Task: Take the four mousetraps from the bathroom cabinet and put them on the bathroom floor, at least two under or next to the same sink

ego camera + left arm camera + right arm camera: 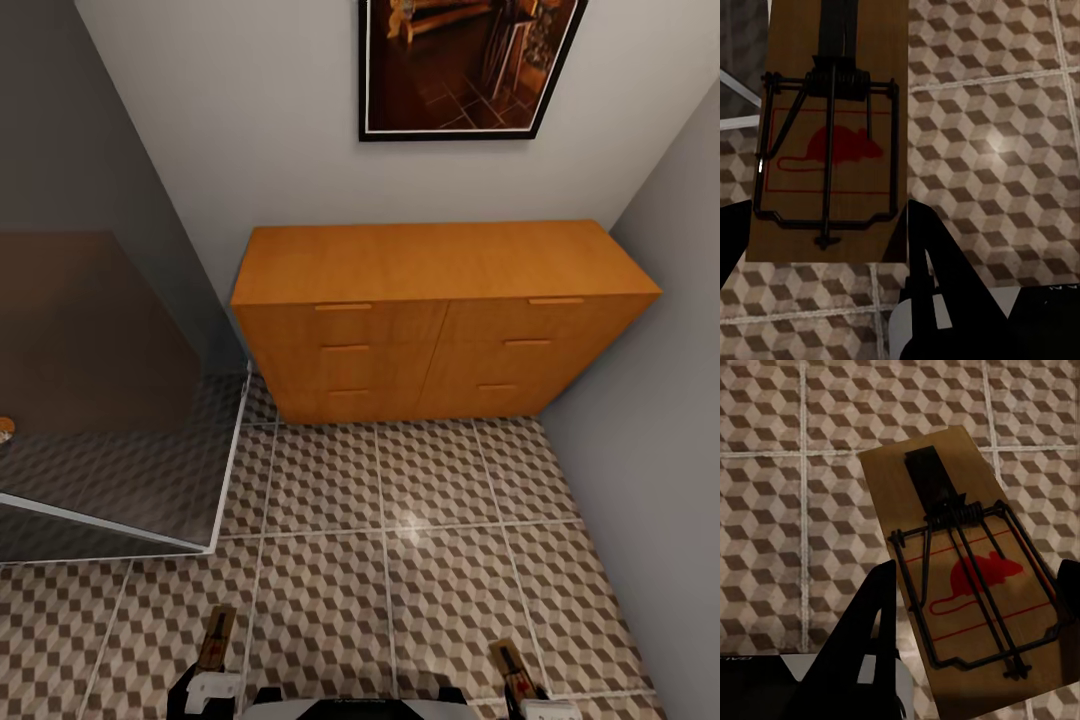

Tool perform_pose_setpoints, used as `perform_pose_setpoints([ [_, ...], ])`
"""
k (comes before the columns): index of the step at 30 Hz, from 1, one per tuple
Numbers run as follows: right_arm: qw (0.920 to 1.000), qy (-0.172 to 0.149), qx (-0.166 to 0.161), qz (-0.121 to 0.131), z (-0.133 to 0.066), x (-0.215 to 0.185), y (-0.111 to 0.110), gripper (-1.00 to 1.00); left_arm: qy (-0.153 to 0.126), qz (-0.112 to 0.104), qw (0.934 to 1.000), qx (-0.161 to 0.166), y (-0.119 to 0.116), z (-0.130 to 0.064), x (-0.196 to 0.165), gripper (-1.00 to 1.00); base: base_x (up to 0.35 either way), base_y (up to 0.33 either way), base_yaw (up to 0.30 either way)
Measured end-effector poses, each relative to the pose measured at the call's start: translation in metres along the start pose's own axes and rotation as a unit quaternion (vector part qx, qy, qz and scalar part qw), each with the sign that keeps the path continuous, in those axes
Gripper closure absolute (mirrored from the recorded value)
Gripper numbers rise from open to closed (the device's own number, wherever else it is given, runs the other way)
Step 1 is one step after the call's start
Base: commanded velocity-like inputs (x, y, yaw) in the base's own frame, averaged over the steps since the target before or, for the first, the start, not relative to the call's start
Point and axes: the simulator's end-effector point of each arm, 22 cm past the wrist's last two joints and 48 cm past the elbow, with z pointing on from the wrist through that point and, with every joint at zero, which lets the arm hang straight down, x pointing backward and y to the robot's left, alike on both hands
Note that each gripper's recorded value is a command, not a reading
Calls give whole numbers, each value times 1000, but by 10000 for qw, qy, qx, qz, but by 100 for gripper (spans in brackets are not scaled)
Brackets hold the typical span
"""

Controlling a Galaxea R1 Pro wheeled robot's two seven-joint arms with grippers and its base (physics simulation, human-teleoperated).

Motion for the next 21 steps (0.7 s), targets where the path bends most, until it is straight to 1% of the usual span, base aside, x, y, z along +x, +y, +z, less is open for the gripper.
perform_pose_setpoints([
  [12,9999,-147,37,13,1,-10,-2,100,-81,-13,10000,9,-2,0,-8,100,0,0,0],
  [14,9999,-163,37,14,1,-12,-2,100,-2,-13,10000,10,-3,0,-6,100,0,0,0],
  [17,9998,-186,38,16,1,-14,-2,100,233,-9,9997,16,-3,0,4,100,0,0,0],
  [21,9998,-218,39,19,1,-17,-2,100,316,-7,9995,16,-3,0,6,100,0,0,0],
])
